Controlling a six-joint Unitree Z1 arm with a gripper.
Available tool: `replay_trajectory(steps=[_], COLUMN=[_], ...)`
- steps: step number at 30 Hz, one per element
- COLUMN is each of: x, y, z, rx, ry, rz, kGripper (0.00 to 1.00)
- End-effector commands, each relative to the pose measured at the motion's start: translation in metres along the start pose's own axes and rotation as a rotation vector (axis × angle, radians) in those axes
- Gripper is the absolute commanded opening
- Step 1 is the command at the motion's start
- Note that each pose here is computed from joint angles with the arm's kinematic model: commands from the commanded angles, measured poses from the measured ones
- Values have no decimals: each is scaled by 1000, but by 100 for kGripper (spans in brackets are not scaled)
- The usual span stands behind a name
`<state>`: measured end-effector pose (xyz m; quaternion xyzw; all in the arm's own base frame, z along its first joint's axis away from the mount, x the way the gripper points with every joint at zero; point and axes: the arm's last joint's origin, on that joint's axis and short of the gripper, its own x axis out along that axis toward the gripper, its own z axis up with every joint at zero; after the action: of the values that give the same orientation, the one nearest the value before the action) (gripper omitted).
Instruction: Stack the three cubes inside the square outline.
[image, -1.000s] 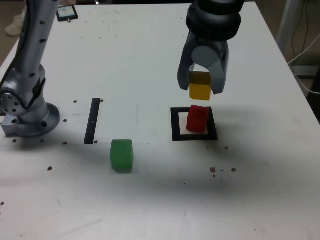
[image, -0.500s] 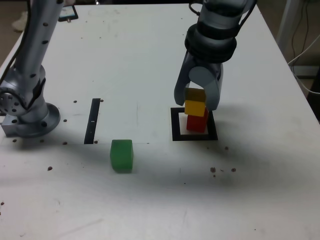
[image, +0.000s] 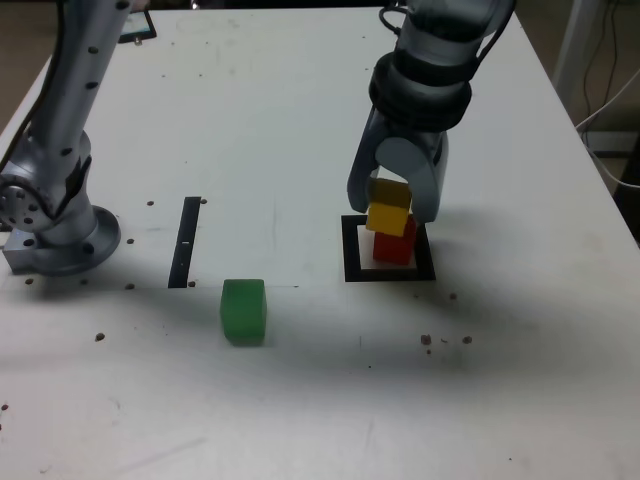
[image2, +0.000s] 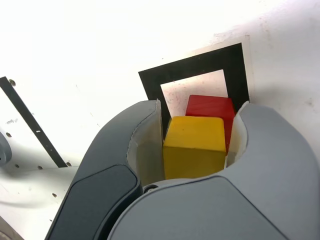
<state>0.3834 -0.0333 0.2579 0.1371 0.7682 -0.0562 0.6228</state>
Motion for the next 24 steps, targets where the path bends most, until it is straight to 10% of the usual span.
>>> replay_trajectory(steps=[1,14,24], x=[1,-15,-19], y=[0,-2,-29], z=[2,-18,-103], rx=[3,22,-25], ry=[-7,-41,-61], rz=[0,9,43], kGripper=[90,99,99])
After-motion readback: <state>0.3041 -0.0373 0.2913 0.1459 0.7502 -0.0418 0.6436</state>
